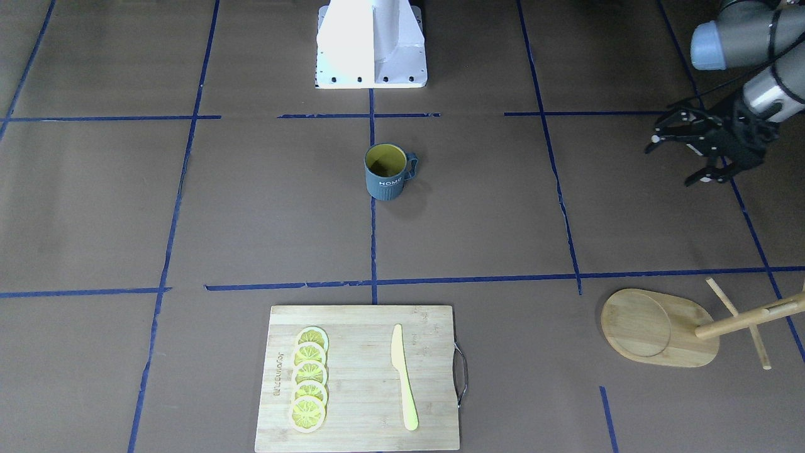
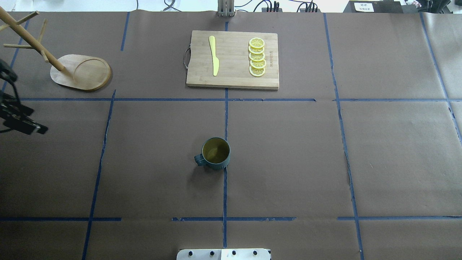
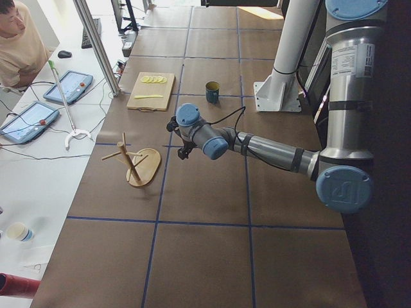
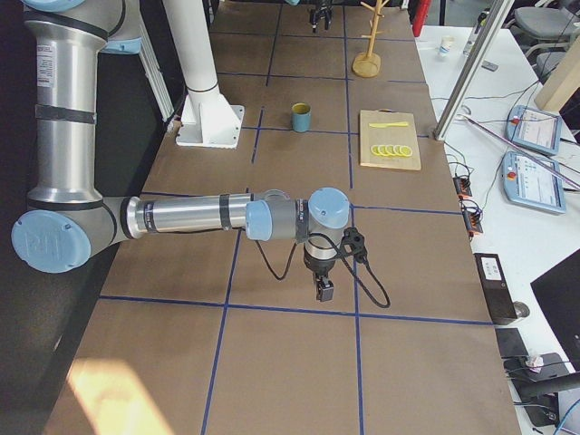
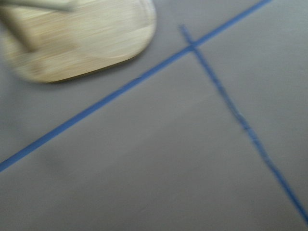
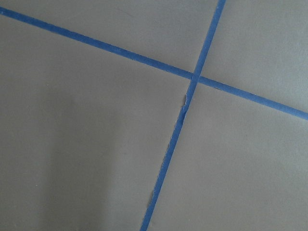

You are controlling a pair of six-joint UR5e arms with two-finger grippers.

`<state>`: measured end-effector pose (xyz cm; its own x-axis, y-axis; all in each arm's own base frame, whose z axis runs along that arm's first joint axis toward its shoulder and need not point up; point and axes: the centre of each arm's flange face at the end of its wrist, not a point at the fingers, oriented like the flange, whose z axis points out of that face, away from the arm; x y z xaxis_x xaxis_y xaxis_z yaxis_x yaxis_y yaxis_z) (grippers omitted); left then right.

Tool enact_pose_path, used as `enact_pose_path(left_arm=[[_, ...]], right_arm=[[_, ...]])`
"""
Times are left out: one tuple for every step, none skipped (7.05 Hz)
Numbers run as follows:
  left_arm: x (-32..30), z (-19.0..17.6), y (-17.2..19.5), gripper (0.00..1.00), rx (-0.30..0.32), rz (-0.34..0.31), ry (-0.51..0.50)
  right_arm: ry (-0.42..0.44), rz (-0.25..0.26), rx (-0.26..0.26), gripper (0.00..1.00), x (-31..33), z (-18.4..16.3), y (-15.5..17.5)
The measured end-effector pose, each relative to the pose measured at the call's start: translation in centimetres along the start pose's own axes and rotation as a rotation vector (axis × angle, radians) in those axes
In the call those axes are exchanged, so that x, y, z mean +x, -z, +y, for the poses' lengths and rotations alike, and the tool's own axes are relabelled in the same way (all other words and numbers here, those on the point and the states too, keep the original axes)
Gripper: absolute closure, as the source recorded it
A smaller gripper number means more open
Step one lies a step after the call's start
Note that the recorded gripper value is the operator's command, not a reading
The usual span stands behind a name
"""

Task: Hang cup on storage rack
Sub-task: 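Move the left gripper to the teal mug's handle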

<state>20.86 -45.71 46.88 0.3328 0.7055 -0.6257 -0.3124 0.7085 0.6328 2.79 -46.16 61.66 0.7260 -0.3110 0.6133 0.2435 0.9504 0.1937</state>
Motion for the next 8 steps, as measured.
enact_pose_path(left_arm=[[4.3, -3.2, -3.2, 0.00, 0.038, 0.027, -0.106], [8.7, -5.7, -6.1, 0.00, 0.072, 0.055, -0.177], [12.9, -7.7, -8.5, 0.00, 0.108, 0.085, -0.220], [16.9, -9.5, -10.5, 0.00, 0.177, 0.087, -0.259], [20.4, -10.3, -12.4, 0.00, 0.256, 0.073, -0.295], [23.7, -10.7, -14.7, 0.00, 0.337, 0.049, -0.323], [26.6, -11.0, -17.1, 0.00, 0.418, 0.023, -0.339], [28.4, -11.0, -19.1, 0.00, 0.499, 0.006, -0.345]], right_arm=[[0.003, 0.001, 0.004, 0.00, 0.0, -0.1, 0.0], [0.005, 0.001, 0.006, 0.00, -0.1, -0.2, 0.1], [0.007, 0.002, 0.009, 0.00, -0.2, -0.3, 0.2], [0.009, 0.002, 0.011, 0.00, -0.2, -0.3, 0.3], [0.009, 0.002, 0.012, 0.00, -0.3, -0.3, 0.4], [0.009, 0.002, 0.013, 0.00, -0.3, -0.4, 0.4], [0.009, 0.003, 0.013, 0.00, -0.3, -0.4, 0.4], [0.009, 0.003, 0.013, 0.00, -0.3, -0.4, 0.4]])
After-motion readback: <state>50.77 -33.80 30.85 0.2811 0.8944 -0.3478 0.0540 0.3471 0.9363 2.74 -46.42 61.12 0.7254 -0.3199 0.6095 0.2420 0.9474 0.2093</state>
